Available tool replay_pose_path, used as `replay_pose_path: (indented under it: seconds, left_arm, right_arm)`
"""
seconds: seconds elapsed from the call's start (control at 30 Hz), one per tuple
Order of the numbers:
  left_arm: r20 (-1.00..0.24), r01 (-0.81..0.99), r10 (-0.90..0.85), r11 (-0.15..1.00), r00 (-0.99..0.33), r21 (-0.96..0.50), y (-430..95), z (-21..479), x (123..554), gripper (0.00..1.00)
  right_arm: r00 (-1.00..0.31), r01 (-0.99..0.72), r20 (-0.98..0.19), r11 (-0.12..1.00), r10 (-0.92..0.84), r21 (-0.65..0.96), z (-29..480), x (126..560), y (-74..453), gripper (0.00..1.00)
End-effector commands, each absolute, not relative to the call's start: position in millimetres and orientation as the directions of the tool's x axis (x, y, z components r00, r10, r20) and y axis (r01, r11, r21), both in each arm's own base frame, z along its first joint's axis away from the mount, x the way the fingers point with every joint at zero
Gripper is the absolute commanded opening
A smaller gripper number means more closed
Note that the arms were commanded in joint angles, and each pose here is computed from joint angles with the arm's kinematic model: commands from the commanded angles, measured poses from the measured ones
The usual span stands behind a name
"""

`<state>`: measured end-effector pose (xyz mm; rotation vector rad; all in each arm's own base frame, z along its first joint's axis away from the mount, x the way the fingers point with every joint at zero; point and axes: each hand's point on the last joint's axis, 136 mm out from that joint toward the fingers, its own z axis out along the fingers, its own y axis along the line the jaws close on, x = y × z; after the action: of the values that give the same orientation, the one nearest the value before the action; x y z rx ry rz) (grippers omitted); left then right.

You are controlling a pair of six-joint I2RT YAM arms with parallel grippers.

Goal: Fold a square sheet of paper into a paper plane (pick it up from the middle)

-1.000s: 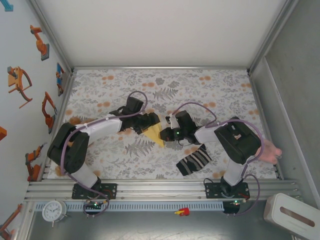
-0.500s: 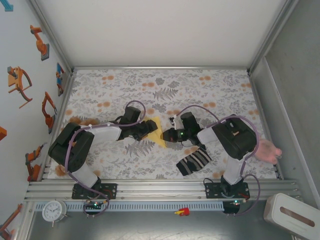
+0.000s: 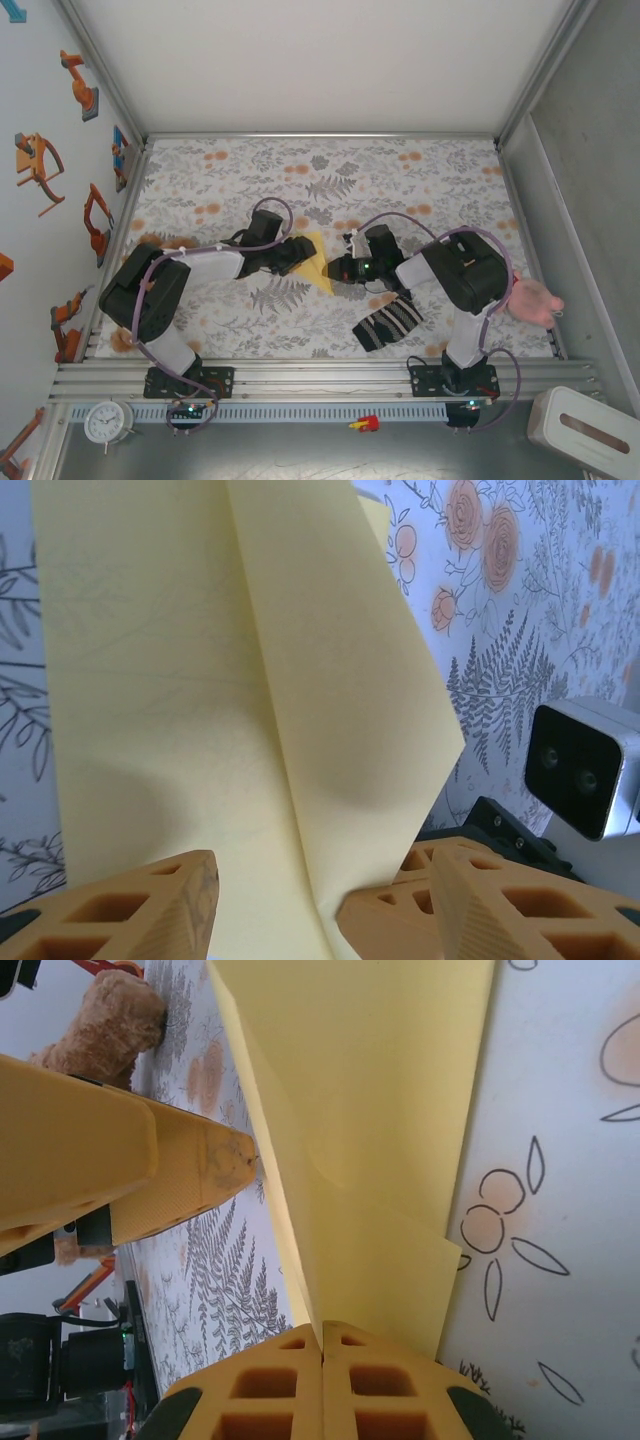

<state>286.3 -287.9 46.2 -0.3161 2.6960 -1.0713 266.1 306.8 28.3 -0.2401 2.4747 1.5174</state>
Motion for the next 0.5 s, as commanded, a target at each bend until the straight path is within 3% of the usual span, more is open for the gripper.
replay_pose_path:
  seconds: [0.0,0.47]
  left_arm:
    - [-0.115,-0.108,-0.255,0.718,-0.960,-0.688,-291.7,43.0,287.7,0.57]
    - [-0.096,-0.124,-0.226,0.790,-0.969,-0.601,-287.9,33.8,288.8,0.56]
  right_arm:
    - [-0.965,-0.240,-0.261,0.432,-0.011,0.869,27.2,265.2,304.6,0.00]
    - [-0.970,-0.216,-0.241,0.424,0.007,0.880,22.4,267.1,302.6,0.00]
